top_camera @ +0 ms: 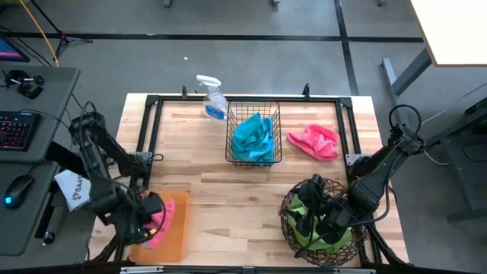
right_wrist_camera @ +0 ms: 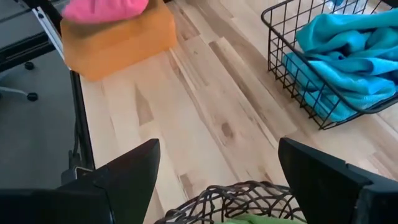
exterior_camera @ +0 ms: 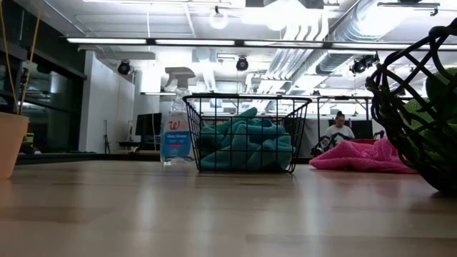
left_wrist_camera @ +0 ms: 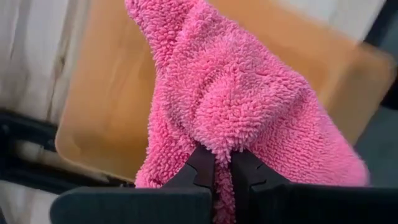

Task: Sort microfiber towel by color & place in baskets
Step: Put the bottom pink towel into the orange bin, then put the pink towel into the orange bin

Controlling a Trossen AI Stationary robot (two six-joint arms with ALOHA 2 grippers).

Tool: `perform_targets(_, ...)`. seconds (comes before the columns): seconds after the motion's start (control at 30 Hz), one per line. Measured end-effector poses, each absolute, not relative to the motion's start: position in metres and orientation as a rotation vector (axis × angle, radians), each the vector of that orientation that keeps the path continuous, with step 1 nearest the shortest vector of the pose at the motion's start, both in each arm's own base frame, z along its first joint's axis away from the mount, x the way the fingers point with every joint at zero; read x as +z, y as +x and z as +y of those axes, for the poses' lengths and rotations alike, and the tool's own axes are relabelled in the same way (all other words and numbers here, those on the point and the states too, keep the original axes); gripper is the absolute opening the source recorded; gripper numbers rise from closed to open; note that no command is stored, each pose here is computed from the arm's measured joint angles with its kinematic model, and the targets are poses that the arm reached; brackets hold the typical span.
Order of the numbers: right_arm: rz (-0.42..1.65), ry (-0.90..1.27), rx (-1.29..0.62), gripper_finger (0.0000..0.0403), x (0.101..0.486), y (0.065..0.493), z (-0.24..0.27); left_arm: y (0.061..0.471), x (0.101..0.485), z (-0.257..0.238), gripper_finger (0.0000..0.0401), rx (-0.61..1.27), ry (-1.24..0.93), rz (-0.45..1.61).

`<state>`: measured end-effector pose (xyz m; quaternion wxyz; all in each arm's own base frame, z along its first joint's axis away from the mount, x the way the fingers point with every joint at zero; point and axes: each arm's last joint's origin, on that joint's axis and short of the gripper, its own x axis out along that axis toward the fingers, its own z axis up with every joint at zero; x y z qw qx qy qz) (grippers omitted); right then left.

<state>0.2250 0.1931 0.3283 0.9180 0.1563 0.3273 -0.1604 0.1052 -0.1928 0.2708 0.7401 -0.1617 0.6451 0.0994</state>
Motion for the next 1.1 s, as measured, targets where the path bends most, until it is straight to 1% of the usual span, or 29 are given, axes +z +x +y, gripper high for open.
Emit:
perform_targets(0.2,0.650,0.332,-0.359,0.0323,0.329,0.228,0.189,0.108,0.238,-0.199,0.0006,0.267,-0.333,1.478)
perform_targets(0.37,0.640,0.353,-0.366,0.0323,0.330,0.233,0.186,0.113,0.220,-0.197,0.0033,0.280,-0.288,1.599)
perform_targets(0.53,0.637,0.380,-0.388,0.0323,0.330,0.237,0.181,0.123,0.220,-0.192,0.0089,0.218,-0.276,1.650)
perform_targets(0.67,0.690,0.504,-0.425,0.0323,0.327,0.243,0.172,0.134,0.222,-0.186,0.0149,0.152,-0.325,1.711)
perform_targets(0.77,0.728,0.538,-0.449,0.0323,0.326,0.247,0.163,0.142,0.225,-0.181,0.0193,0.085,-0.381,1.738)
perform_targets(0.83,0.751,0.536,-0.482,0.0323,0.324,0.249,0.156,0.149,0.231,-0.178,0.0216,0.017,-0.408,1.721)
perform_targets(0.9,0.787,0.535,-0.556,0.0323,0.321,0.249,0.144,0.157,0.242,-0.175,0.0234,-0.035,-0.418,1.670)
perform_targets(0.97,0.836,0.514,-0.703,0.0323,0.317,0.244,0.126,0.165,0.255,-0.171,0.0243,-0.056,-0.405,1.578)
perform_targets(1.03,0.900,0.463,-0.869,0.0323,0.314,0.238,0.104,0.171,0.269,-0.165,0.0247,-0.033,-0.376,1.459)
perform_targets(1.1,0.943,0.418,-0.987,0.0320,0.315,0.232,0.084,0.174,0.281,-0.159,0.0247,0.020,-0.360,1.330)
